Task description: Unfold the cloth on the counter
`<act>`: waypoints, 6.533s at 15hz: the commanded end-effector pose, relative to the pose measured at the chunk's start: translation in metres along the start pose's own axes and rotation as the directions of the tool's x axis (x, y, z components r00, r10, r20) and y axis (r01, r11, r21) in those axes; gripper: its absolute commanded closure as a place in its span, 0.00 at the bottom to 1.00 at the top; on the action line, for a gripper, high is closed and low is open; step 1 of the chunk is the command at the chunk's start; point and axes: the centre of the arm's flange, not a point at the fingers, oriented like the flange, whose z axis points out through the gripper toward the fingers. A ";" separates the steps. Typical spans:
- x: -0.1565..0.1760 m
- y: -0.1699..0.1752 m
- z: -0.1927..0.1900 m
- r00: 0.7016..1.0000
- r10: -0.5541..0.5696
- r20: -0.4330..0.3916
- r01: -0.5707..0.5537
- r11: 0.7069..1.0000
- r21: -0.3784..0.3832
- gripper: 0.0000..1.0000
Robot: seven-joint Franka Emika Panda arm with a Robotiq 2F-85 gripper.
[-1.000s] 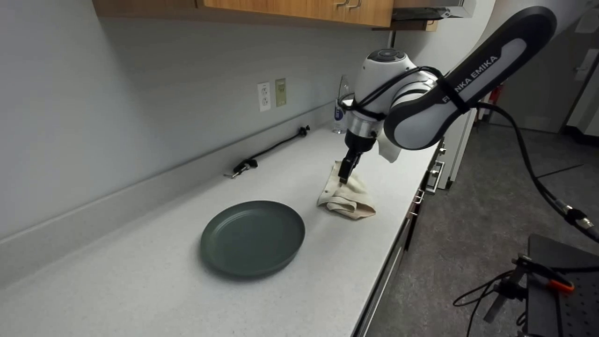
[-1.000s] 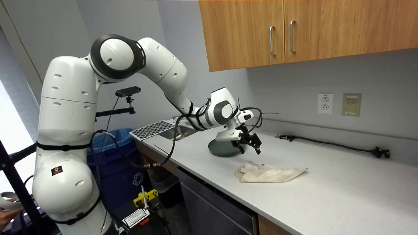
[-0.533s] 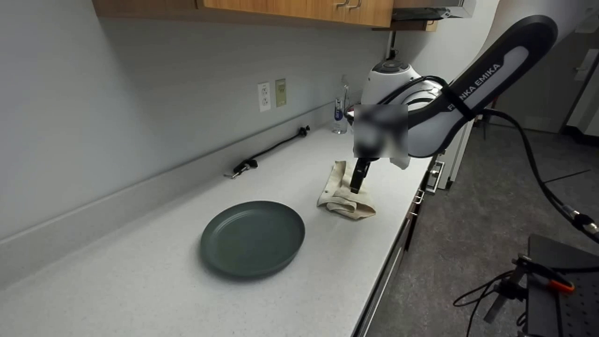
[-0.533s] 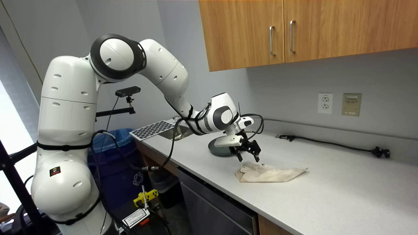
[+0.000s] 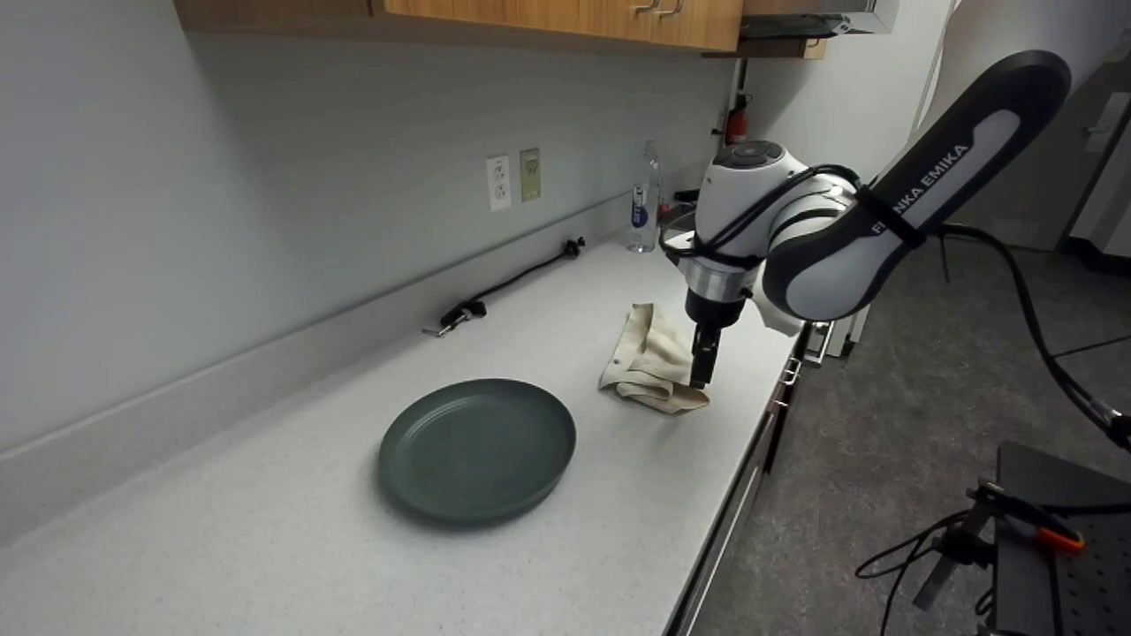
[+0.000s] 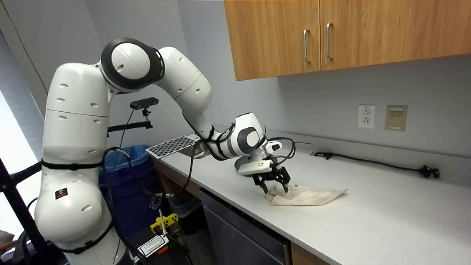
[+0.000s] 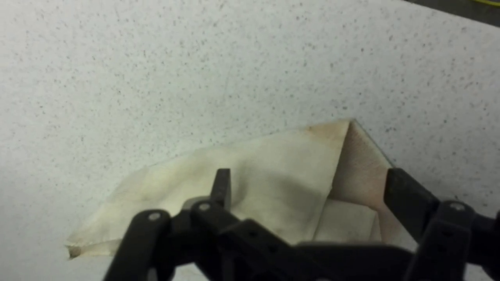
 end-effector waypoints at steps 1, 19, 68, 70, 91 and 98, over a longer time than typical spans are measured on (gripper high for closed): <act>-0.005 -0.008 -0.003 0.996 -0.091 0.009 0.091 0.995 -0.043 0.00; 0.022 0.017 0.004 0.994 -0.073 -0.077 0.067 0.995 -0.072 0.00; 0.002 0.014 0.024 0.999 -0.023 -0.043 0.014 0.980 -0.201 0.00; 0.003 0.014 0.024 0.999 -0.026 -0.046 0.016 0.978 -0.206 0.05; -0.050 0.034 0.043 0.922 0.374 0.097 -0.371 0.927 -0.050 1.00; -0.070 0.037 0.043 0.770 0.611 0.182 -0.629 0.776 0.054 1.00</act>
